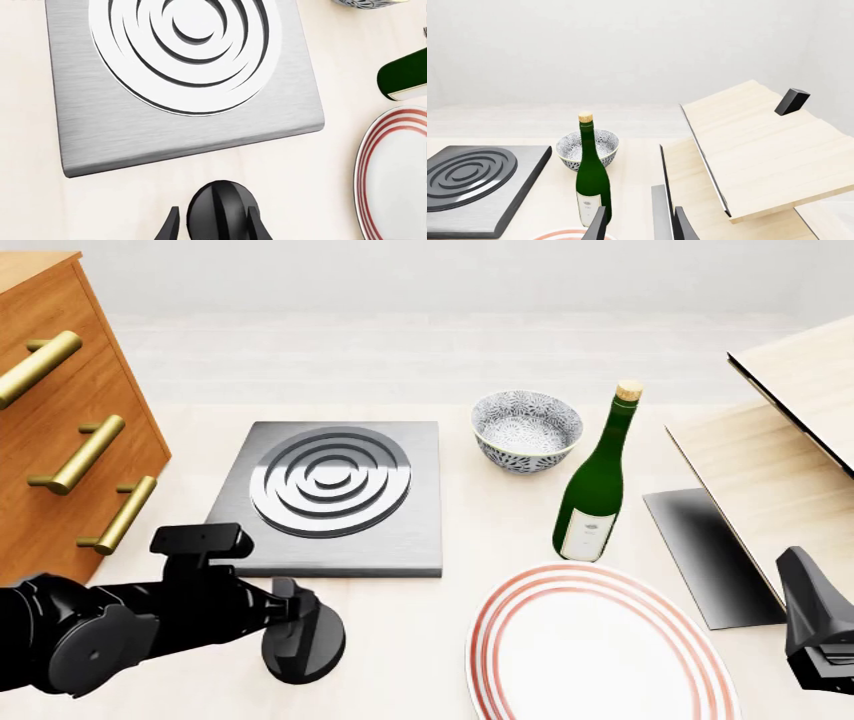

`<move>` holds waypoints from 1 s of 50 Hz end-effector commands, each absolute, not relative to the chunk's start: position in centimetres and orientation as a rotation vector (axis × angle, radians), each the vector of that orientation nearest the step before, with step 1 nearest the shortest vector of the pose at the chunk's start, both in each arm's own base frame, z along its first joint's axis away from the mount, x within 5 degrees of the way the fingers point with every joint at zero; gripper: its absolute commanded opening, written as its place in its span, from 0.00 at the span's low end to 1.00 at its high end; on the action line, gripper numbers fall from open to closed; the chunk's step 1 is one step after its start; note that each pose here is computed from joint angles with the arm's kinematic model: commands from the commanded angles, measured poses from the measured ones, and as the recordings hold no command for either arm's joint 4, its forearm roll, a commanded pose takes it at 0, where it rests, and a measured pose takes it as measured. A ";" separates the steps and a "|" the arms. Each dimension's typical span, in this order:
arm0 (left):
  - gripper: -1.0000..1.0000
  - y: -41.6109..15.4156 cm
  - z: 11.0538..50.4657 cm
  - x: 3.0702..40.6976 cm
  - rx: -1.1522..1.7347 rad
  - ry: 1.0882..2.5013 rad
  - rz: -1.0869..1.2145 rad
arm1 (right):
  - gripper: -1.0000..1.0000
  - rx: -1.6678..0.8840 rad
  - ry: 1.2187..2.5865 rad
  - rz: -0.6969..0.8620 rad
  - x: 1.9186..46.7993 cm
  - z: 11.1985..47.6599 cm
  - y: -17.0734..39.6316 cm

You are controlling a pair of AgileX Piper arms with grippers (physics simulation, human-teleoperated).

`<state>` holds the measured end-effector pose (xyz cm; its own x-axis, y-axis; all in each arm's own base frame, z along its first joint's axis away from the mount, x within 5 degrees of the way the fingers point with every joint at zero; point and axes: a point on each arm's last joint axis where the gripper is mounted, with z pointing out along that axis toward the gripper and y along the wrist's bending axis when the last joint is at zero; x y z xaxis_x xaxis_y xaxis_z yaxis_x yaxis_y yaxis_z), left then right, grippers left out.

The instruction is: Turn on the stove.

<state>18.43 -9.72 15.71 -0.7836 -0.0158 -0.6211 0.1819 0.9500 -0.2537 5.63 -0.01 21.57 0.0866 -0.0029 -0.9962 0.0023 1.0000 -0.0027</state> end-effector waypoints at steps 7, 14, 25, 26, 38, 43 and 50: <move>1.00 -8.4 15.8 18.0 0.166 2.457 -0.326 | 1.00 0.000 1.484 -0.004 5.6 21.6 0.0; 1.00 -8.2 15.8 17.8 0.163 2.459 -0.323 | 1.00 -0.001 1.484 -0.004 5.6 21.6 0.0; 1.00 -8.0 16.4 17.6 0.167 2.449 -0.320 | 1.00 0.000 1.484 -0.004 5.6 21.6 0.0; 1.00 -8.0 16.5 17.6 0.168 2.449 -0.320 | 1.00 -0.001 1.484 -0.004 5.6 21.6 0.0; 1.00 -7.5 18.2 17.1 0.192 2.418 -0.307 | 1.00 -0.001 1.484 -0.004 5.6 21.6 0.0; 1.00 -6.7 19.4 16.7 0.191 2.396 -0.287 | 1.00 0.000 1.484 -0.004 5.6 21.6 0.0; 1.00 -6.2 20.6 16.0 0.194 2.373 -0.278 | 1.00 0.000 1.484 -0.004 5.6 21.6 0.0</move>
<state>16.79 -6.99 19.11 -0.7450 0.0529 -0.6650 0.2137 0.9632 -0.1628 5.63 -0.01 21.57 0.0866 -0.0029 -0.9962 0.0023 1.0000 -0.0027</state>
